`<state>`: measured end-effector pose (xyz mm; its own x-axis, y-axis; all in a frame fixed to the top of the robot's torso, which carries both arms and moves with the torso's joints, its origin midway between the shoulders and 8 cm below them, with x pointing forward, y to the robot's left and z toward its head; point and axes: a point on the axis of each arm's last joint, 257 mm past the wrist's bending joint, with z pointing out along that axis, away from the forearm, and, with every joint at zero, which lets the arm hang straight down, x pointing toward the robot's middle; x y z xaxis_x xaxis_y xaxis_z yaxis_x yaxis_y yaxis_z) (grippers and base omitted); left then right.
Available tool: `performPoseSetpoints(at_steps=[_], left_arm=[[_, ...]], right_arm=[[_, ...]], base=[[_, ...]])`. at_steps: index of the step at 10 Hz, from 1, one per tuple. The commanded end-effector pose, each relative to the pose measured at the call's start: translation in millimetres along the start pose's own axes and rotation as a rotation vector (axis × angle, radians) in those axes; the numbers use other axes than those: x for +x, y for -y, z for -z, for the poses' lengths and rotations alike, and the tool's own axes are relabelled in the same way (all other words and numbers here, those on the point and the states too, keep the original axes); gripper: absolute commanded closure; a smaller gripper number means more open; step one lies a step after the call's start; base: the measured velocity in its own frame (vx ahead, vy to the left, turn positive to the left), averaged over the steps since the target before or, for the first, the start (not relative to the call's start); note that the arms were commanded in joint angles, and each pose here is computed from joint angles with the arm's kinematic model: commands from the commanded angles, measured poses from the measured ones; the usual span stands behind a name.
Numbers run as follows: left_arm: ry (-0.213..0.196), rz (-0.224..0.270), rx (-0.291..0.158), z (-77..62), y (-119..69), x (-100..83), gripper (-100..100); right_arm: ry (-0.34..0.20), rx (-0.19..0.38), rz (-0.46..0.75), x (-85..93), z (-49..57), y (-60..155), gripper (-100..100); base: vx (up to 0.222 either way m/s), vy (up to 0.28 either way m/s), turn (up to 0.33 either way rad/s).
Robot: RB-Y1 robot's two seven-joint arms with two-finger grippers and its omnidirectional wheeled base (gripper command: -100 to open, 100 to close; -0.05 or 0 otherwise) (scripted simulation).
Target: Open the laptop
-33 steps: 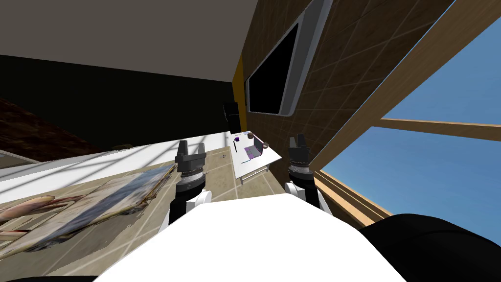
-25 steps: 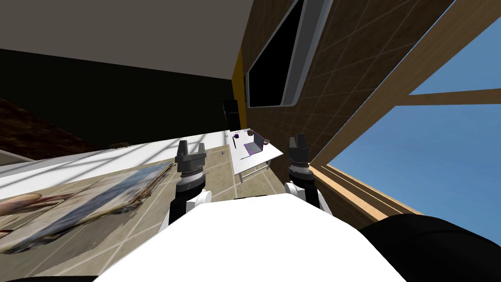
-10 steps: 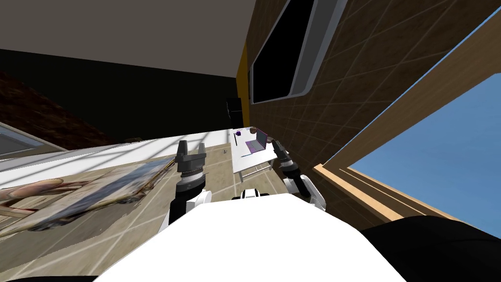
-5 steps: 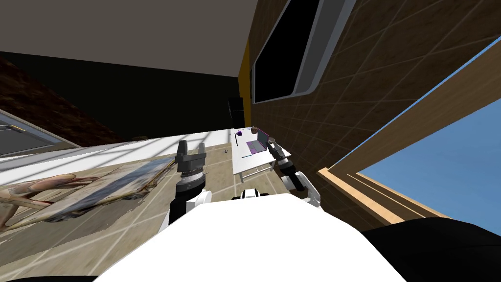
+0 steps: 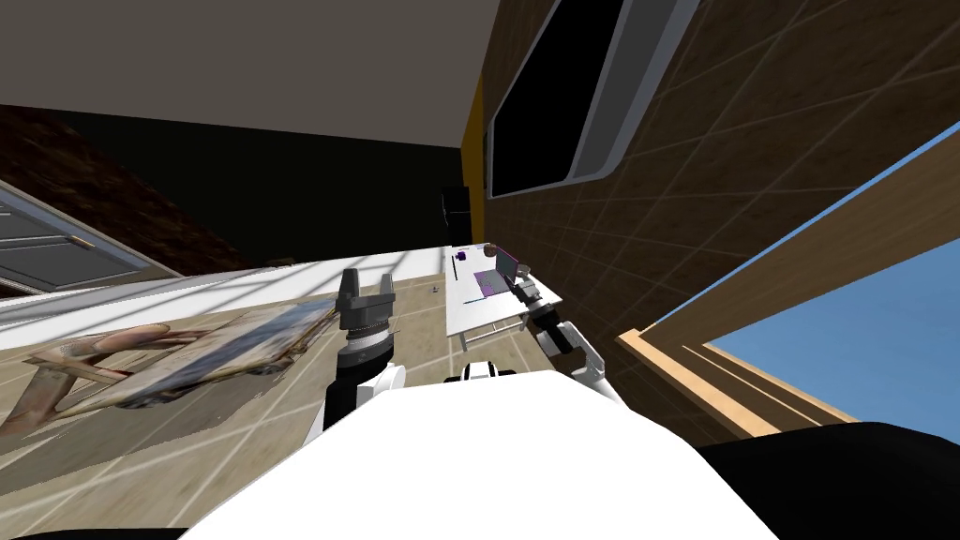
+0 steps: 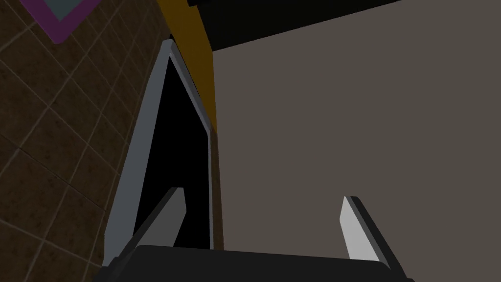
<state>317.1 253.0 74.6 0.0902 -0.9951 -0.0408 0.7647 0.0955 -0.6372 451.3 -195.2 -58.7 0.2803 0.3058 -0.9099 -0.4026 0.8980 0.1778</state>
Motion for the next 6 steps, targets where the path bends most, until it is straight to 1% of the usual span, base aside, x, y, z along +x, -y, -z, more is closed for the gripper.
performPoseSetpoints(at_steps=[1,4,5,6], left_arm=[[0.000,0.000,0.000,0.0,0.0,0.0,0],[0.000,0.000,0.000,0.0,0.0,0.0,0],[0.000,0.000,0.000,0.0,0.0,0.0,0],[0.000,0.000,0.000,0.0,0.0,0.0,0]], right_arm=[[-0.049,0.010,0.098,16.4,-5.9,8,-100],[-0.146,0.026,0.289,45.5,-14.9,33,-100],[-0.146,0.026,0.298,45.5,-14.9,33,-100],[-0.178,0.031,0.368,54.0,-17.4,43,-100]], base=[[0.025,-0.020,0.031],[0.033,-0.022,0.072],[0.029,-0.031,0.022],[0.027,-0.024,0.032]])
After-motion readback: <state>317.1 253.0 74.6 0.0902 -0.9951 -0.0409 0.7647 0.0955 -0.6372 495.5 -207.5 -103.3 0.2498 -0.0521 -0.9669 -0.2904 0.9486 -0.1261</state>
